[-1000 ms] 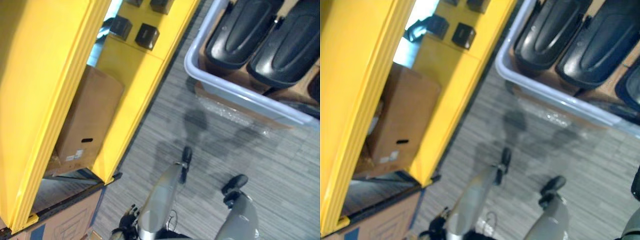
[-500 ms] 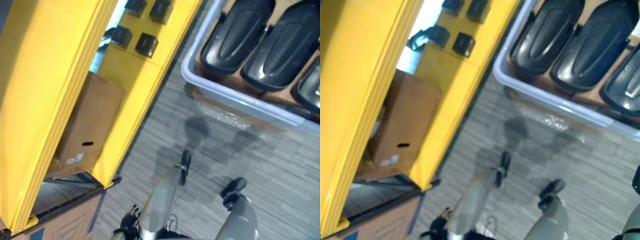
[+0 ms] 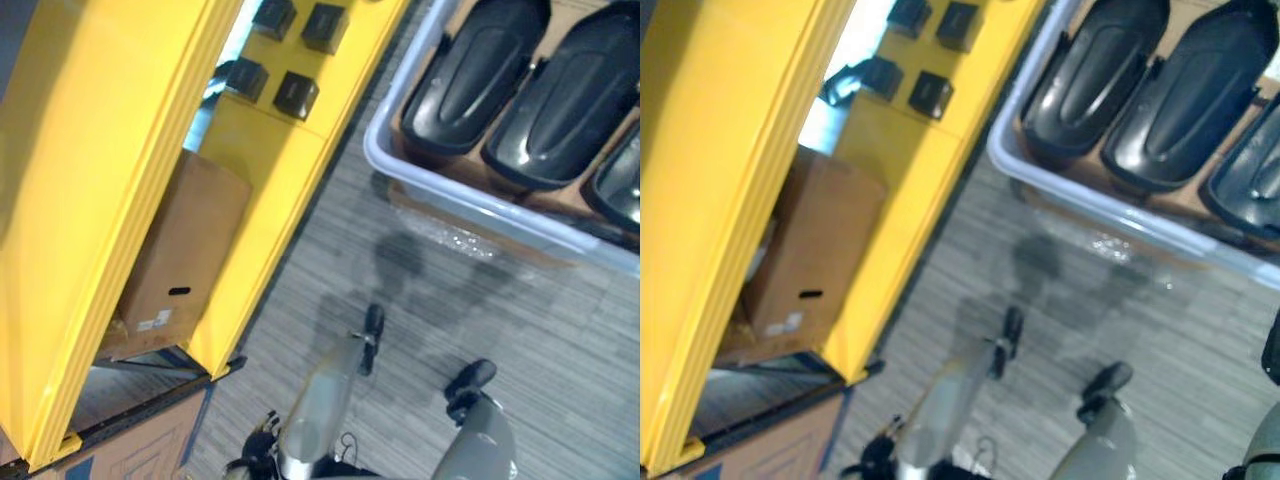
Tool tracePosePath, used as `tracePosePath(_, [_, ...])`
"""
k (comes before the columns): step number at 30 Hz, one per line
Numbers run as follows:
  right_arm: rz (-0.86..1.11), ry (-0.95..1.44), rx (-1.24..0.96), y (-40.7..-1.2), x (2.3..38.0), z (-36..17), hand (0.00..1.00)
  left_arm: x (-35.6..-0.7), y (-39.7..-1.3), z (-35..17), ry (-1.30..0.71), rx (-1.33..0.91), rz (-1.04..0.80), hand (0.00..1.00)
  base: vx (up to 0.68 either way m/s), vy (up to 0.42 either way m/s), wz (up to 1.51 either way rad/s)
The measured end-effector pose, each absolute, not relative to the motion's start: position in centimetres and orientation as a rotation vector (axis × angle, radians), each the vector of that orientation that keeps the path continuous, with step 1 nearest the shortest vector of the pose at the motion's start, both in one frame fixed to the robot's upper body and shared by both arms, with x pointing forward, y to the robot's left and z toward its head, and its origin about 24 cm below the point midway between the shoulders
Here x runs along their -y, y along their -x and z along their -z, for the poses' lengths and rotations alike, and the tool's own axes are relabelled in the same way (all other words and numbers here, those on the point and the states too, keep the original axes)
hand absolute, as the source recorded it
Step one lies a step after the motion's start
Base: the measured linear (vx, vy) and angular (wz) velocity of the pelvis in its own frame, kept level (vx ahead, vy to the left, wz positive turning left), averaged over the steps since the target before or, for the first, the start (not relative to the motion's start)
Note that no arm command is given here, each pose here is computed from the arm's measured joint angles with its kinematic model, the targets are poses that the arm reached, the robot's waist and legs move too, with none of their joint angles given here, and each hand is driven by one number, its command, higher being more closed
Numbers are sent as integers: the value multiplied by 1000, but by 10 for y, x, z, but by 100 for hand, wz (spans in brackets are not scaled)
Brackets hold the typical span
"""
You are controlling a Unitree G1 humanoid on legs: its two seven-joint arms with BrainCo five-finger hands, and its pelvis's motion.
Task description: Walk over and take plastic housings, then place them on the shelf
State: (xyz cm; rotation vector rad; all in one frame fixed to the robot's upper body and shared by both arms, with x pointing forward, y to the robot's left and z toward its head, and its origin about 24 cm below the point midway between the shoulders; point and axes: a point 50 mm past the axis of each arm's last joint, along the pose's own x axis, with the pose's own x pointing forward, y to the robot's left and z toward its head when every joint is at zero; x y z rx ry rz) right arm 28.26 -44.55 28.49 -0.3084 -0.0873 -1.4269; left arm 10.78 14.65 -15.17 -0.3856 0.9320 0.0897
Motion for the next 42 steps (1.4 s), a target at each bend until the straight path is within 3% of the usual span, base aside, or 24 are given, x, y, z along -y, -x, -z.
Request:
tracePosePath(20, [1347,228,-207,-278,455,-243,0,-138,-107,152,393,-941,-55,0,7,4,3])
tracePosePath(21, [1347,225,-209,-278,455,-243,100,-138,-107,152,393,-941,-55,0,7,0,4])
tracePosePath(42, [1328,267,-333,-256,473,-238,100,-136,-108,151,394,-938,-75,0,-2,0,1])
